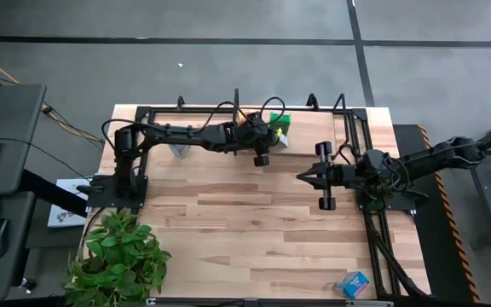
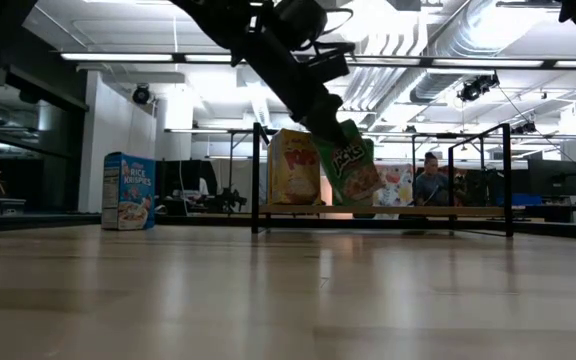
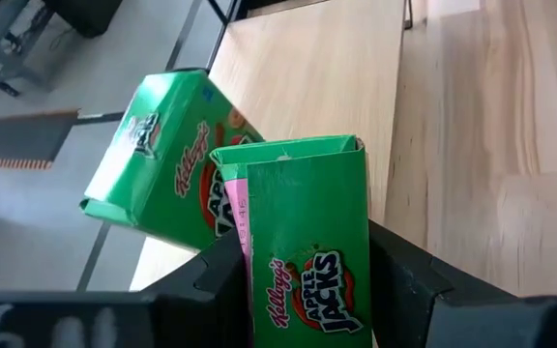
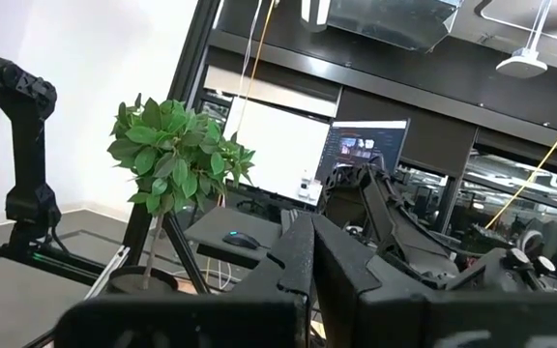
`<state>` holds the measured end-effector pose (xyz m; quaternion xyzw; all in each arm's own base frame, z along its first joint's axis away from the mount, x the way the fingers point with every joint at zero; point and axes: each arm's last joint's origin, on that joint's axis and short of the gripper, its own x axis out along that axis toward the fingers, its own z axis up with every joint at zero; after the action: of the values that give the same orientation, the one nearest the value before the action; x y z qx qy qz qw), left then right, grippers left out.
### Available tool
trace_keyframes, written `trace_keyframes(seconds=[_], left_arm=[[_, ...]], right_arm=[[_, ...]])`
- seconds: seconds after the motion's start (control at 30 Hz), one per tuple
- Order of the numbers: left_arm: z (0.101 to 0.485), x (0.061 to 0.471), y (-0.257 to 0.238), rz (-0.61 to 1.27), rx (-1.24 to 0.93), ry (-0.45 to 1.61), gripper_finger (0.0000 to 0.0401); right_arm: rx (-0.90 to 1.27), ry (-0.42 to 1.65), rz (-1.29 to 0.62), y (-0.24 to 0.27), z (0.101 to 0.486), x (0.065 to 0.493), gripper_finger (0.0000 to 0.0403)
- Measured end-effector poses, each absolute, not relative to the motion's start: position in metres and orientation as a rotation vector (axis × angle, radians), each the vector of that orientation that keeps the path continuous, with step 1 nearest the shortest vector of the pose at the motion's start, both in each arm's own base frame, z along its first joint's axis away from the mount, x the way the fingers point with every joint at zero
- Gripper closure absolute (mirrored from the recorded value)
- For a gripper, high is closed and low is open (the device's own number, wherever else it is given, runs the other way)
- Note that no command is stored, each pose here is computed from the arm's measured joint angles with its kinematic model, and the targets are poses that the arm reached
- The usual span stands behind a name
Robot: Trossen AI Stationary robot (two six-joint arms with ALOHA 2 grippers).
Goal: Stack cereal on shelf
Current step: Put the green cereal box on the shelf
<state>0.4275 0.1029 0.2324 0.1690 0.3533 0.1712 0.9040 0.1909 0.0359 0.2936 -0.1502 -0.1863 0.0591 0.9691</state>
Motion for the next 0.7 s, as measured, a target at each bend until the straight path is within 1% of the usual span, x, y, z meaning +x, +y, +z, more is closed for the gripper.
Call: trace_keyframes(seconds=[0.5, 0.7], left_arm=[[0.2322, 0.4291, 0.0952, 0.335, 0.354, 0.729, 0.0222], [0.2345, 0.4306, 0.0962, 0.344, 0.355, 0.699, 0.0196]], right_arm=[[-0.303, -0.376, 0.119, 0.0359, 0.2936, 0.1909, 0.0402], [-0.303, -0.375, 0.119, 0.0359, 0.2935, 0.1909, 0.0402]])
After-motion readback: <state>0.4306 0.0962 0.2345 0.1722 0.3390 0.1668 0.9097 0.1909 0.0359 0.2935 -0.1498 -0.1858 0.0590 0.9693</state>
